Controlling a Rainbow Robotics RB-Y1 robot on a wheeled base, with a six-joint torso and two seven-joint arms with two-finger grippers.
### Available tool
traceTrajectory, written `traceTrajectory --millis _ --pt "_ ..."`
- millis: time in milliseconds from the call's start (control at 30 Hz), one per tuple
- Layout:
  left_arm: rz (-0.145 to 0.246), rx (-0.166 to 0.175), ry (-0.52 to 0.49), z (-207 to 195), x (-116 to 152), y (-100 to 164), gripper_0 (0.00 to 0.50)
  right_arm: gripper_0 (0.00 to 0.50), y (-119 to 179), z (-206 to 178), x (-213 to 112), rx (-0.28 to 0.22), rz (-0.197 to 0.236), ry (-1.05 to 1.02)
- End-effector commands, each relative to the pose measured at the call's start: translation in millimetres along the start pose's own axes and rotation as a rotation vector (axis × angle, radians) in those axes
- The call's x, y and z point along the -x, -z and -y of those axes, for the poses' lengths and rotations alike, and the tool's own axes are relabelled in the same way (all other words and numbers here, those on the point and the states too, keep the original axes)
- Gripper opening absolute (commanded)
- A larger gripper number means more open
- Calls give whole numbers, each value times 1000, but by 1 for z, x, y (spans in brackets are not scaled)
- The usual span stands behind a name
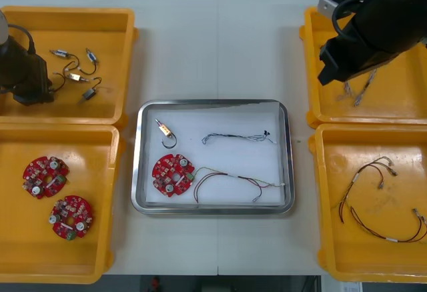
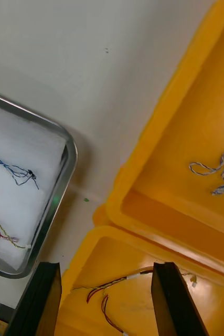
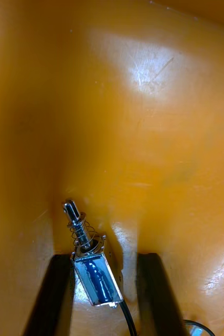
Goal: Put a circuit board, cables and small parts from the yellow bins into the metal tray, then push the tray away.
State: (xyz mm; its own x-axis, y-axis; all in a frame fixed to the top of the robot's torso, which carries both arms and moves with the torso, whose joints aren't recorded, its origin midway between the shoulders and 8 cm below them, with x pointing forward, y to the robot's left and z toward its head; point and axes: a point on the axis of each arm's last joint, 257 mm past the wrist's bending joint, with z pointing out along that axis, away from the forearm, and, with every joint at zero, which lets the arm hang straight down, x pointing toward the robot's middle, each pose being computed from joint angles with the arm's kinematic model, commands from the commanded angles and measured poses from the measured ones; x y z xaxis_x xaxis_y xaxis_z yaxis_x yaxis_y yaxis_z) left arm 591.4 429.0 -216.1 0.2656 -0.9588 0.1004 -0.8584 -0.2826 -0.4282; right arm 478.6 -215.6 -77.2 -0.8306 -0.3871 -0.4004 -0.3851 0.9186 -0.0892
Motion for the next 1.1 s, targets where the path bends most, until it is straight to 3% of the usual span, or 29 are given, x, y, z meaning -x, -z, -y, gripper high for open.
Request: traceTrajectory --millis 33,333,433,833,1100 --pt "37 17 -87 -11 6 -12 0 500 21 38 -18 -52 43 -130" --pt "38 12 -124 -9 2 -11 0 500 30 77 -58 -83 52 -234" --pt "59 3 -171 -1 -1 -2 0 500 30 89 -73 -88 44 -272" --pt "105 9 -367 22 -20 66 0 500 27 121 -117 -85 21 -430" --pt "138 47 -626 18 -27 118 0 500 19 137 -142 -117 -9 -502"
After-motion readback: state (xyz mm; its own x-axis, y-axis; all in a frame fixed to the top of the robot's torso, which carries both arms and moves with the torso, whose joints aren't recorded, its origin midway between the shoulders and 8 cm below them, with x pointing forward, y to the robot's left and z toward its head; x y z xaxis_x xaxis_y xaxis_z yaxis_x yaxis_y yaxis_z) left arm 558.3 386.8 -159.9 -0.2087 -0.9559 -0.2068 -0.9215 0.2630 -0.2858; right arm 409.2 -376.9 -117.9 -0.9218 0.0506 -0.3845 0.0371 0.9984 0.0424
